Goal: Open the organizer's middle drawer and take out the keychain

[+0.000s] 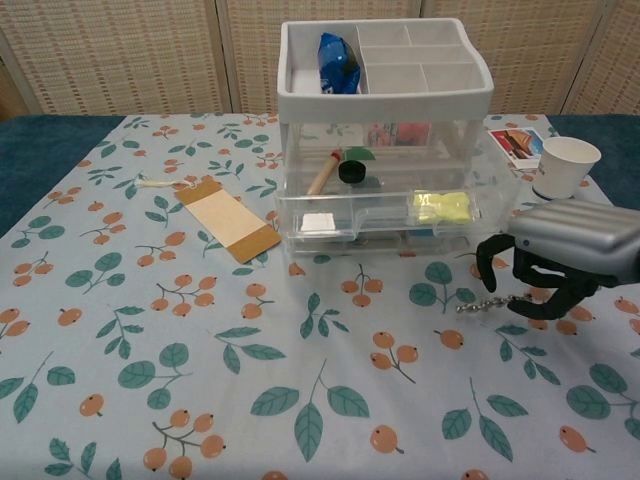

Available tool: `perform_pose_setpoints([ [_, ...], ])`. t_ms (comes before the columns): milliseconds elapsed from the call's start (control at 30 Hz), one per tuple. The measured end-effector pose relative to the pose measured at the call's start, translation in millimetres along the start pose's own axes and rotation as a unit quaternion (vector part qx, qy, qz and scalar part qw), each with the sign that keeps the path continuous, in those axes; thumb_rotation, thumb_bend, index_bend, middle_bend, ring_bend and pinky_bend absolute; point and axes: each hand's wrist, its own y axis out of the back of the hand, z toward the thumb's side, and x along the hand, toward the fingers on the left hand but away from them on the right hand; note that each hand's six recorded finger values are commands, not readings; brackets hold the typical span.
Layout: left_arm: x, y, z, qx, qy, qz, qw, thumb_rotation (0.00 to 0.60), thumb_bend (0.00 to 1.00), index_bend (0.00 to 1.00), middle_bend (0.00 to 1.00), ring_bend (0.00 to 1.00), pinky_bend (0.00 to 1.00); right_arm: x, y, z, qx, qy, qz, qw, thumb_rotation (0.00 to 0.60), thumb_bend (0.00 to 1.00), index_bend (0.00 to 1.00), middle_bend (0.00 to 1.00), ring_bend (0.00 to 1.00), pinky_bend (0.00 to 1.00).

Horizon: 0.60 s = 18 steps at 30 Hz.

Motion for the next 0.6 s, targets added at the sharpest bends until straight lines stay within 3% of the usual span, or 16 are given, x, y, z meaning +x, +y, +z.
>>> perform_pose_setpoints([
  [167,-0.1,0.4,0.9,-0.002,-0.004,0.001,1.0000,0.600,0.21,0.10,0.04,0.02,0.11,13.2,7.4,-7.6,-0.005,-0.015,-0.010,0.9998,0.600,0.36,0.27,0.92,1.00,1.00],
  [367,0.5,1.3,-2.2,-0.003,-0.001,0.003,1.0000,0.600,0.21,0.10,0.04,0.02,0.11,45.4,24.8,-36.1,-0.008,-0.068,-0.044,0.9967,0.600,0.36,0.29,0.84,0.94,1.00],
  [500,1.1,1.5,1.5,-0.003,-0.006,0.005,1.0000,0.600,0.21,0.10,0.04,0.02,0.11,81.2,42.0,-61.3,-0.013,-0.120,-0.077,0.9897,0.600,0.36,0.30,0.70,0.77,0.97],
  [567,2.6,1.6,5.3,-0.003,-0.011,0.006,0.9999,0.600,0.21,0.10,0.04,0.02,0.11,96.4,48.6,-69.5,-0.014,-0.139,-0.094,0.9856,0.600,0.36,0.30,0.57,0.64,0.85],
  [600,3.2,1.7,6.5,-0.003,-0.012,0.006,0.9999,0.600,0.21,0.10,0.04,0.02,0.11,106.5,52.8,-74.4,-0.013,-0.151,-0.106,0.9827,0.600,0.36,0.30,0.46,0.51,0.72],
])
